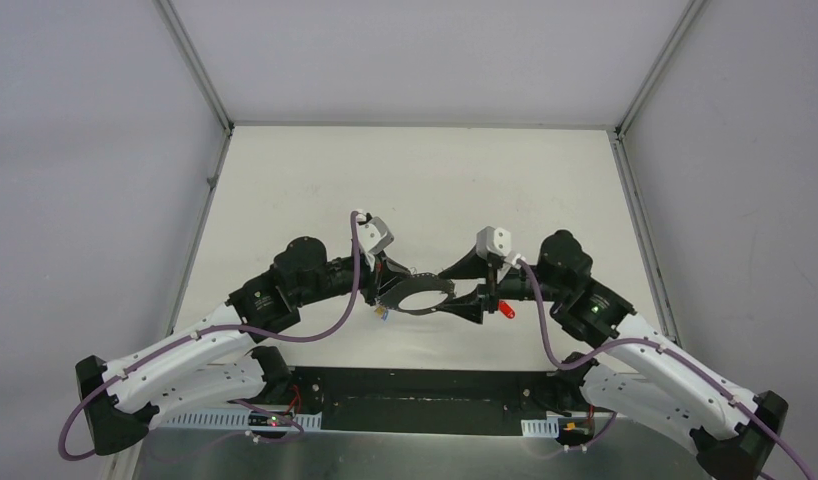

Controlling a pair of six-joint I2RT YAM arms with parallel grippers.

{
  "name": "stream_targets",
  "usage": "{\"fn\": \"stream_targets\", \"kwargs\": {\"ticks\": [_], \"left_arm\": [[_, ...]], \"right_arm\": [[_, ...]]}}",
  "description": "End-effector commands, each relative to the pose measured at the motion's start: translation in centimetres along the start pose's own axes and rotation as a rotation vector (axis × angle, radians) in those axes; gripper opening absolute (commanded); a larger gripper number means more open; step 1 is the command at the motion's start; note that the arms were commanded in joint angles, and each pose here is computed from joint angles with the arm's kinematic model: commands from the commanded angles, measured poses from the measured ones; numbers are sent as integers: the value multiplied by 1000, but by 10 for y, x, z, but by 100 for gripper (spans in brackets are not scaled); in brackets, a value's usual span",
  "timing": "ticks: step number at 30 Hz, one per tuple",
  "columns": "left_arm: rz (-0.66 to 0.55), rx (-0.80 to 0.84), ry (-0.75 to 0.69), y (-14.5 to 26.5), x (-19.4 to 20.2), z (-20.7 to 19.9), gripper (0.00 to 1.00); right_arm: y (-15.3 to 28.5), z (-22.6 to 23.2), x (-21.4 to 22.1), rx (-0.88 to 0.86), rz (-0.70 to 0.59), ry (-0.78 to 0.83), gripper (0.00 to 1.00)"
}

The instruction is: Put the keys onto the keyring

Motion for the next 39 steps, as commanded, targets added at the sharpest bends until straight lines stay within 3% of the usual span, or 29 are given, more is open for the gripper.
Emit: {"fn": "stream_targets", "kwargs": {"ticks": [1, 6, 10, 12, 16, 26, 27, 32, 39], "left_arm": [[-114, -23, -1, 2, -32, 3, 0], [-112, -16, 8, 0, -33, 2, 0], [-115, -22, 39, -1, -35, 2, 0], [-115, -23, 54, -1, -36, 1, 0], [-118, -38, 88, -1, -36, 1, 0], [-177, -99, 195, 4, -38, 2, 0], [-175, -97, 187, 5, -38, 2, 0], [-131, -83, 142, 8, -34, 2, 0], [-91, -18, 78, 7, -30, -1, 0]], "right_arm": [[6, 3, -16, 25, -80, 104, 62], [-3, -5, -6, 33, -23, 59, 61], [-9, -9, 5, 43, 55, 33, 49], [-12, -8, 7, 37, 85, 35, 38], [-15, -5, 10, 32, 111, 56, 2], [-16, 8, 21, 20, 169, 105, 0], [-14, 9, 17, 28, 147, 113, 2], [-4, 15, -5, 53, 15, 196, 34], [3, 18, -27, 95, -48, 250, 67]]}}
Point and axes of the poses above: each gripper's point midway between its finger pads, its own y axis back along the fingers, its own z axis along the line the jaws close on, x = y × z, the point moved 9 cm from there along y, back along the fingers, and after that the axes turned 10 degrees about -y, right-handed, at the moved point
